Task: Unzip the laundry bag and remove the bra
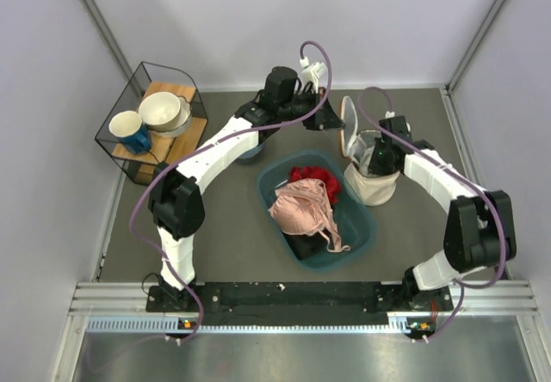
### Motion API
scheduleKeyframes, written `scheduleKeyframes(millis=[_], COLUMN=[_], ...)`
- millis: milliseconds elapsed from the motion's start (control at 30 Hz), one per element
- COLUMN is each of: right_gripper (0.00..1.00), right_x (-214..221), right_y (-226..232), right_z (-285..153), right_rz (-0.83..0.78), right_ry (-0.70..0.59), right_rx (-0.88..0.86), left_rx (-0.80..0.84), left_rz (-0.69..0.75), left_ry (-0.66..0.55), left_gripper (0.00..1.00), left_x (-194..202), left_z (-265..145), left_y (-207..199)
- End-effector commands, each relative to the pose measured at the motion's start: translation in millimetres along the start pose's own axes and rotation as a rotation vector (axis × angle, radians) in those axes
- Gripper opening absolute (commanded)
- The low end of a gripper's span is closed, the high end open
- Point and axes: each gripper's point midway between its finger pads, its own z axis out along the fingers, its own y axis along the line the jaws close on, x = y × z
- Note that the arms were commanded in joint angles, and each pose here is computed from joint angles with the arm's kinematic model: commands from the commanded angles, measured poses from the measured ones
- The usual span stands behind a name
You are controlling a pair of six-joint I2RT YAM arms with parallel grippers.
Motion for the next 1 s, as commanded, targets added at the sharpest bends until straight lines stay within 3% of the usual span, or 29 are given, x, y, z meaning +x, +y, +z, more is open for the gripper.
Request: scheduleKeyframes(millis=[0, 133, 233, 633, 967], right_gripper=[0.00, 0.00, 0.00, 0.00, 0.00], right_x=[-60, -115, -133, -141, -114], right_y=[29, 55, 68, 92, 127], right_z=[-76, -181, -240, -342, -432], right_rz=[0.017, 0.014, 0.001, -0.024, -0.225], right_ry=[-0.246, -0.501, -0.615, -0.737, -0.761], right_rx=[-0.166, -0.350, -0.455, -0.692, -1.026], left_rx=[0.011, 0.015, 0.017, -0.007, -0.029], left_rz=[0.062, 0.056, 0.054, 0.051, 0.032], left_ry=[-0.038, -0.032, -0.032, -0.024, -0.012], left_gripper=[0.00, 0.00, 0.00, 0.00, 0.00], left_x=[-11, -10, -11, -8, -3], left_z=[-10, -5, -4, 0, 10], left_y=[-13, -10, -10, -2, 12])
